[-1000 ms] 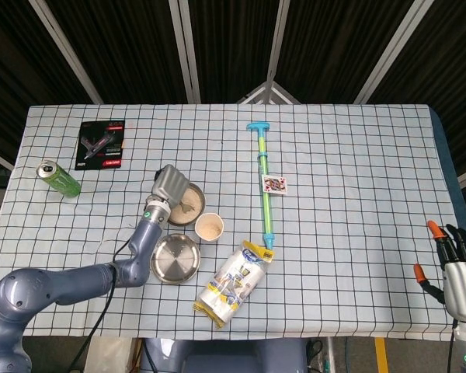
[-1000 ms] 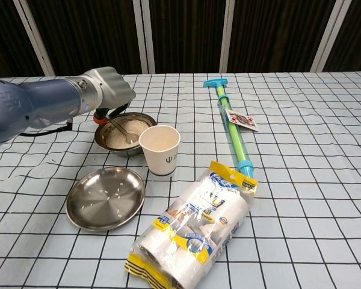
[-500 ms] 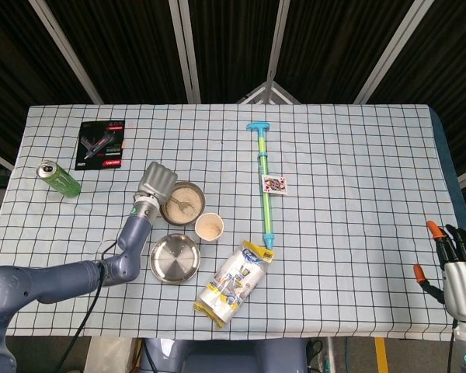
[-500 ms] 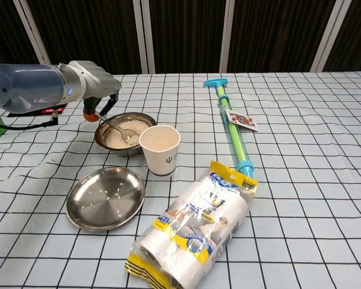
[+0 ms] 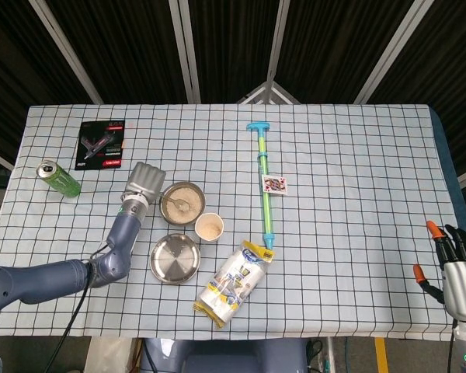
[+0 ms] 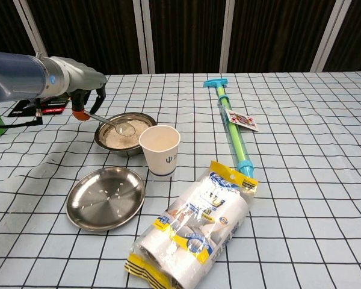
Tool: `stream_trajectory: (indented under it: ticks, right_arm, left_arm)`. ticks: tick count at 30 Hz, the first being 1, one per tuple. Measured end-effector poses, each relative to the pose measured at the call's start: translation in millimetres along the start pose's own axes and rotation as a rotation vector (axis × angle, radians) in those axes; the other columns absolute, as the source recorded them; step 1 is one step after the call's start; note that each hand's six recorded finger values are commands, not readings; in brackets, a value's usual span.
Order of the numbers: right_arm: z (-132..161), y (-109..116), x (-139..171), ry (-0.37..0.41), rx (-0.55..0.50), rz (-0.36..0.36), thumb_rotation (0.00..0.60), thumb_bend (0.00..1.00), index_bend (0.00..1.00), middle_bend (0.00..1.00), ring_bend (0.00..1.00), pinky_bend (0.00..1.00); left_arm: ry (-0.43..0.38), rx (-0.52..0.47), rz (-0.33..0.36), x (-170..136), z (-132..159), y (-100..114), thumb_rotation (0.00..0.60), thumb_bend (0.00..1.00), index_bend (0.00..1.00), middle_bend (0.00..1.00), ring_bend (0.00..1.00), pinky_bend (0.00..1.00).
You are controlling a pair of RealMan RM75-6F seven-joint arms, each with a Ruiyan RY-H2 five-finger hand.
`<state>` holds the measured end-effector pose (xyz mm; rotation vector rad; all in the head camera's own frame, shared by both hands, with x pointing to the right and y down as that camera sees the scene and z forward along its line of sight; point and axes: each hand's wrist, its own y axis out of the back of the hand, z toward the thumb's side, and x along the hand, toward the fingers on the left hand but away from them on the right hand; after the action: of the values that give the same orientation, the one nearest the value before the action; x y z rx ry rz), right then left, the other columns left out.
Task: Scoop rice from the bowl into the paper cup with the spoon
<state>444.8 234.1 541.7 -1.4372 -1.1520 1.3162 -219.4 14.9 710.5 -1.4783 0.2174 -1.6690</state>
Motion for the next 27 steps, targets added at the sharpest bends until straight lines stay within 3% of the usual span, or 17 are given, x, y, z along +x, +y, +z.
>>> stream_trajectory:
  ticks: [17,27]
  right_arm:
    - [0,-1,0,-0.004,0.003,0.01,0.6,0.38,0.07,0.22,0.13,0.14]
    - [0,-1,0,-0.004,0.002,0.008,0.6,0.38,0.07,0.22,0.13,0.14]
  left_arm:
    - [0.005,-0.059,-0.002,-11,-19,4,0.6,0.63,0.54,1.0,1.0,1.0]
    - [-0.011,-0.062,0.02,-17,-17,19,0.6,0.63,0.54,1.0,1.0,1.0]
